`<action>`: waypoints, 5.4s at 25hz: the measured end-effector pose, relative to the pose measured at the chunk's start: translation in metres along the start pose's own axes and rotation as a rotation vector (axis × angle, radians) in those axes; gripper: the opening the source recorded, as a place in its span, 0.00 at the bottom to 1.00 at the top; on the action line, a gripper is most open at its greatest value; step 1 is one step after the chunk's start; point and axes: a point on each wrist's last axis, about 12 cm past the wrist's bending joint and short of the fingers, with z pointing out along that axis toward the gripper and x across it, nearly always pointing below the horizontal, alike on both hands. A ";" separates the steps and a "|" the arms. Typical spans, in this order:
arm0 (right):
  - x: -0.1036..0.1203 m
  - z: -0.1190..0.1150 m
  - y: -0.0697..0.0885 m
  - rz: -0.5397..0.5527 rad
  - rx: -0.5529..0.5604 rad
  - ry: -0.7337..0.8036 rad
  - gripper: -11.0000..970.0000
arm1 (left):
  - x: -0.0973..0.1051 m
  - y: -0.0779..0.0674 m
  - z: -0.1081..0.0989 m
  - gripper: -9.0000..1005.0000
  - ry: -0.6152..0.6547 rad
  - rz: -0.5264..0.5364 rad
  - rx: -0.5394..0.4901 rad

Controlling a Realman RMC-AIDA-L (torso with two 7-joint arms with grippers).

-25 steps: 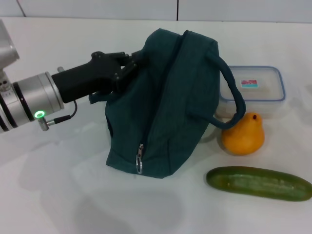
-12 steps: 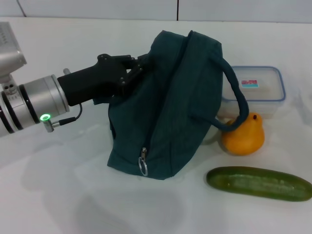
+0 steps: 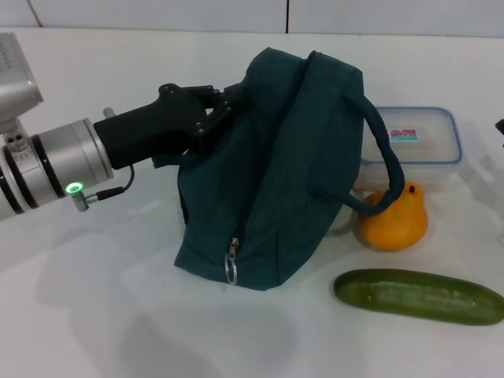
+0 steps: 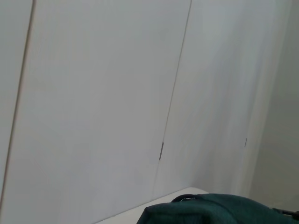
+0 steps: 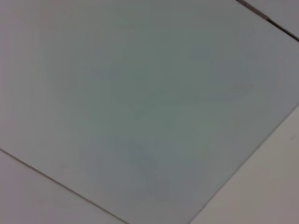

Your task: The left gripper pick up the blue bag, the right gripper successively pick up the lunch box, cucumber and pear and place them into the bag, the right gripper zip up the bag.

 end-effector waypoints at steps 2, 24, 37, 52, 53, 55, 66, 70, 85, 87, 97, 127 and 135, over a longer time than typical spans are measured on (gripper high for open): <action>0.001 0.003 0.000 0.016 0.009 0.014 0.65 | 0.001 0.000 -0.001 0.10 0.001 0.007 -0.001; 0.009 0.042 0.014 0.157 -0.001 0.173 0.61 | 0.004 -0.006 0.007 0.10 0.022 0.067 0.032; -0.004 0.061 0.020 0.159 0.003 0.127 0.59 | 0.003 -0.005 0.006 0.10 0.018 0.071 0.033; -0.003 0.062 0.018 0.170 0.022 0.133 0.57 | 0.001 -0.008 0.015 0.10 0.034 0.104 0.076; -0.002 0.062 0.018 0.170 0.022 0.134 0.57 | 0.001 -0.008 0.015 0.10 0.036 0.105 0.077; -0.002 0.062 0.018 0.173 0.023 0.136 0.56 | 0.001 -0.008 0.015 0.10 0.037 0.106 0.077; -0.002 0.067 0.021 0.162 0.013 0.153 0.55 | 0.002 -0.008 0.014 0.10 0.027 0.099 0.064; -0.003 0.065 0.023 0.126 -0.010 0.146 0.48 | 0.002 -0.008 0.014 0.10 0.031 0.099 0.059; -0.005 0.068 0.027 0.030 -0.045 0.127 0.14 | 0.005 -0.007 0.014 0.09 0.036 0.085 0.050; -0.006 0.068 0.028 -0.009 -0.055 0.125 0.11 | 0.005 -0.006 0.013 0.09 0.027 0.080 0.041; -0.006 0.056 0.045 -0.307 -0.247 0.081 0.11 | 0.001 -0.002 0.001 0.09 -0.068 -0.003 -0.018; -0.025 0.099 0.151 -0.520 -0.863 -0.029 0.11 | 0.000 -0.005 0.005 0.09 -0.069 -0.048 0.012; -0.017 0.087 0.140 -0.524 -0.850 0.031 0.11 | 0.000 -0.005 0.006 0.09 -0.075 -0.040 0.003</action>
